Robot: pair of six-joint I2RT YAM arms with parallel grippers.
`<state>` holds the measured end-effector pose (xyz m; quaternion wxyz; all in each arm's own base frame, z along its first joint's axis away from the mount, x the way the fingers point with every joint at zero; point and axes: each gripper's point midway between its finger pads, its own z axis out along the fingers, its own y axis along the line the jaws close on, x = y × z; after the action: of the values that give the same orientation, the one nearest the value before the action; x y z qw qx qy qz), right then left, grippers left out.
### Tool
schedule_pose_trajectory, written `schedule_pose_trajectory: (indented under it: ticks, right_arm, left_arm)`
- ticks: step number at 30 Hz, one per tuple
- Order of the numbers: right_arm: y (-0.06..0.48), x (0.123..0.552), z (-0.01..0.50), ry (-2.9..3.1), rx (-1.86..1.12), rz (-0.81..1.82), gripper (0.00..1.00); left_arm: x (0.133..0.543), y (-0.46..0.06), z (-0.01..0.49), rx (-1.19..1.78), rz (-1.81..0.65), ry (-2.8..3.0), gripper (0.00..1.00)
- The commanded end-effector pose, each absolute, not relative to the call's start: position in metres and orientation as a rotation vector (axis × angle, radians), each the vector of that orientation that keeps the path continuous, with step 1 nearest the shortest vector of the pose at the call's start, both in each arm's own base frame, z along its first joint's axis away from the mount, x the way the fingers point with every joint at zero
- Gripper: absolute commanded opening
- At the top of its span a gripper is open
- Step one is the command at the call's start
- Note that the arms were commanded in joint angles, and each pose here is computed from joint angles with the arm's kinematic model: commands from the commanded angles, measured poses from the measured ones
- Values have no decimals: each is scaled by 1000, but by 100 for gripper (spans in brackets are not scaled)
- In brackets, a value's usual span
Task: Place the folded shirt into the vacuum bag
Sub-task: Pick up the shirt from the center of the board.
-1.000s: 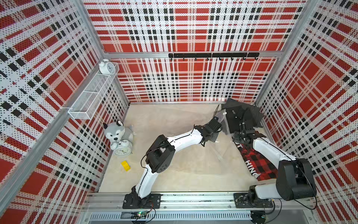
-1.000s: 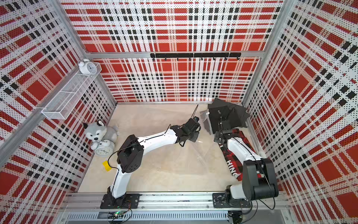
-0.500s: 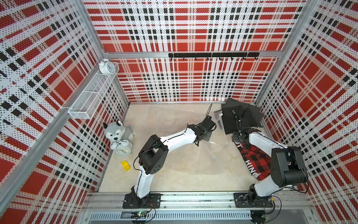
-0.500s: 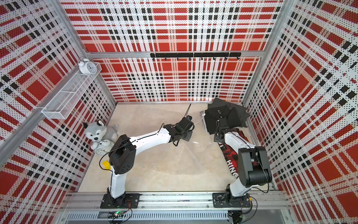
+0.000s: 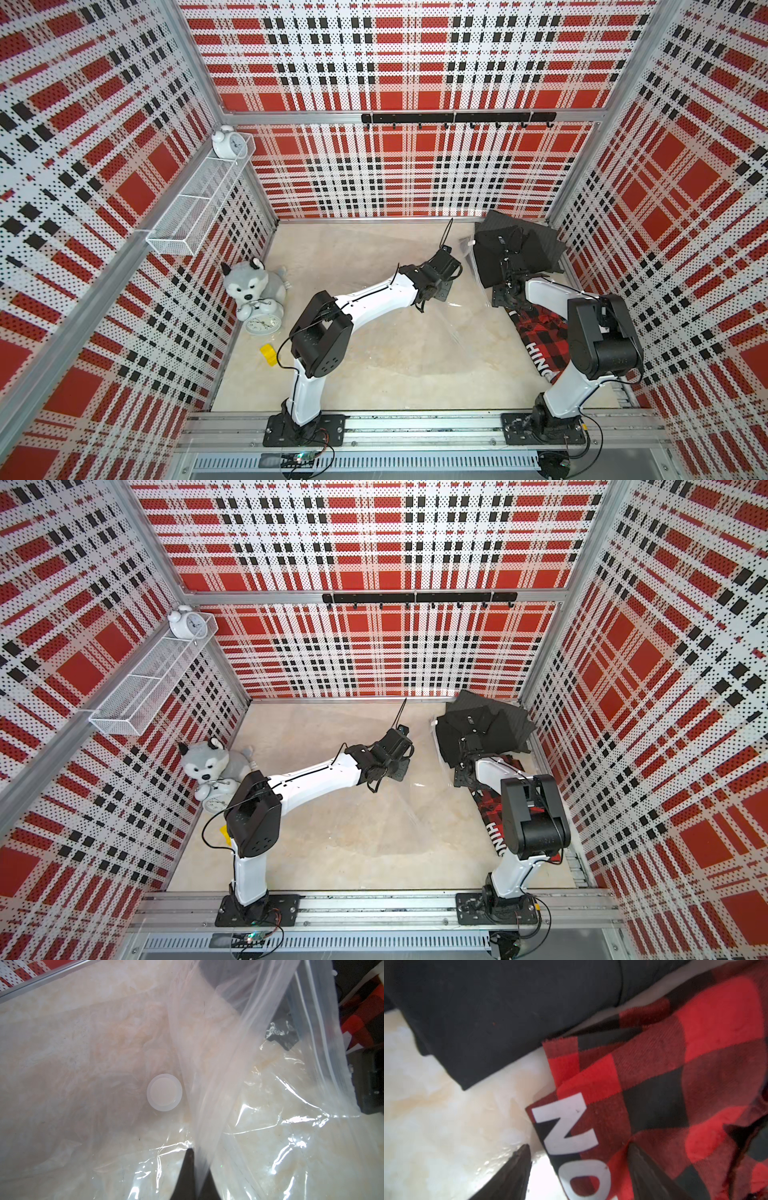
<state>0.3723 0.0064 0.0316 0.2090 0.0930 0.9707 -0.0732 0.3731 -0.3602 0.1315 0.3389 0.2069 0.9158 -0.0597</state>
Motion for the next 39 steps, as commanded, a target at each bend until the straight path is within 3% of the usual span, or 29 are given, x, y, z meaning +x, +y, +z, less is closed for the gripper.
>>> schedule_pose_trajectory:
  ticks: [1, 6, 16, 18, 23, 29, 36, 39]
  right_arm:
    - [13, 383, 53, 2637, 253, -156, 76]
    - [12, 388, 65, 2603, 261, -146, 76]
    - [-3, 377, 19, 2724, 302, -199, 76]
    - [15, 372, 3, 2749, 331, -24, 73]
    - [8, 351, -16, 2777, 391, 32, 57]
    - [9, 351, -2, 2735, 409, 102, 30]
    - [3, 347, 21, 2603, 460, 142, 5]
    - [4, 344, 34, 2541, 467, 180, 0]
  left_arm:
    - [376, -365, 140, 538, -159, 2376, 0]
    - [377, -372, 137, 552, -157, 2382, 0]
    - [377, -381, 132, 573, -170, 2388, 0]
    - [377, -385, 129, 584, -176, 2391, 0]
    - [379, -397, 115, 625, -183, 2416, 0]
    - [376, -414, 112, 662, -195, 2418, 0]
    - [373, -431, 100, 697, -203, 2435, 0]
    - [371, -438, 95, 710, -221, 2449, 0]
